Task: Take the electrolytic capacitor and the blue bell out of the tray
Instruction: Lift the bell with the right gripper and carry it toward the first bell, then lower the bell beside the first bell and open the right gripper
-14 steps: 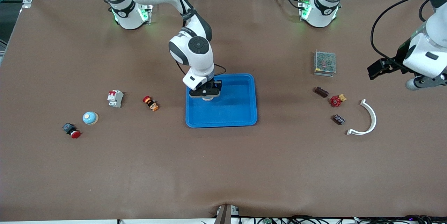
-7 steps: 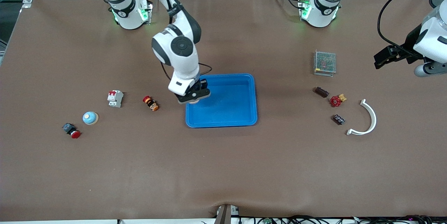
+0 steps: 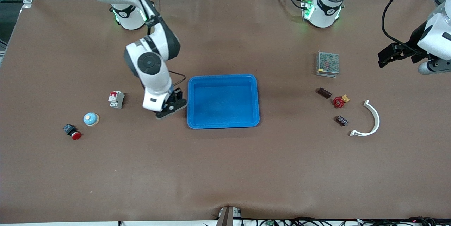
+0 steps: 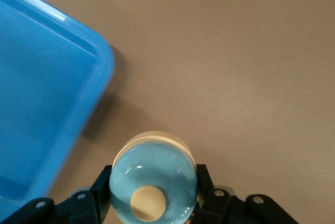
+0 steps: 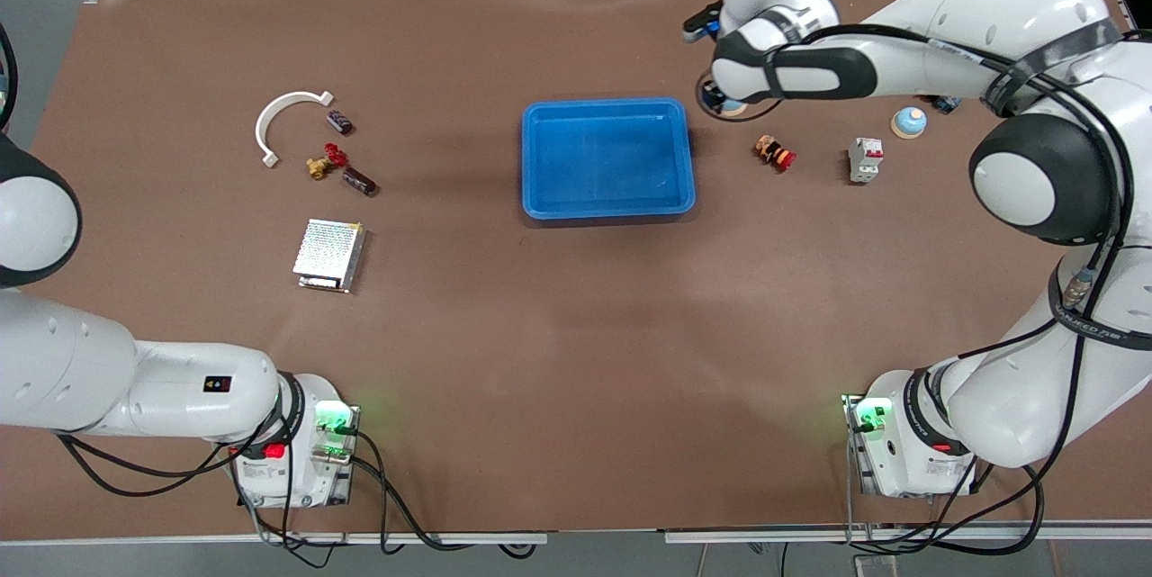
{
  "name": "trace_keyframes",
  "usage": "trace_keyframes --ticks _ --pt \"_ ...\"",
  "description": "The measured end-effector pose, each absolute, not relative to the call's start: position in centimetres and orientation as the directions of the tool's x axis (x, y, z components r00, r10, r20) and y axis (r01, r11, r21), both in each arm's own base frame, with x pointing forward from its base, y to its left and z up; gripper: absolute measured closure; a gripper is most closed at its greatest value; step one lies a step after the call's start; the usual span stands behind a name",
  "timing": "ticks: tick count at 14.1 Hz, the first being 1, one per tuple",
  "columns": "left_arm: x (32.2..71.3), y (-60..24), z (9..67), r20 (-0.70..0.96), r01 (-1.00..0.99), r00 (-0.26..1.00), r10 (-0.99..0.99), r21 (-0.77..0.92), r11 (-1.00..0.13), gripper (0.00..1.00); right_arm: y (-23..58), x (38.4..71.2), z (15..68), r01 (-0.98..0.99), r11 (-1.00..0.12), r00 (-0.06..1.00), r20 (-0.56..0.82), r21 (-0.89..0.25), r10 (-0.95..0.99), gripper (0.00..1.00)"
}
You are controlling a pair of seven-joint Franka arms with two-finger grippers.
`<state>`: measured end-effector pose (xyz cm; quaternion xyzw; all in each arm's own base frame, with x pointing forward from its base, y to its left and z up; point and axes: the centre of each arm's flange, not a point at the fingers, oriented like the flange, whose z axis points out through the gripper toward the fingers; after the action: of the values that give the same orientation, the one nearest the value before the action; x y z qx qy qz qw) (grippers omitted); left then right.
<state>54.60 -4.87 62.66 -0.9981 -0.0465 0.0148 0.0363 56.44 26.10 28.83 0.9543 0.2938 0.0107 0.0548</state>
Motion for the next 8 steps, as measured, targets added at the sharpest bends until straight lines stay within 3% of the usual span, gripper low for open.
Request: trace_keyframes --ticks 8 --pt "54.7 -4.8 62.7 -0.021 0.093 0.995 0.095 -0.073 -0.993 0.0 15.9 59.3 28.2 0.665 -0.74 0.746 -0.046 0.098 0.664 0.33"
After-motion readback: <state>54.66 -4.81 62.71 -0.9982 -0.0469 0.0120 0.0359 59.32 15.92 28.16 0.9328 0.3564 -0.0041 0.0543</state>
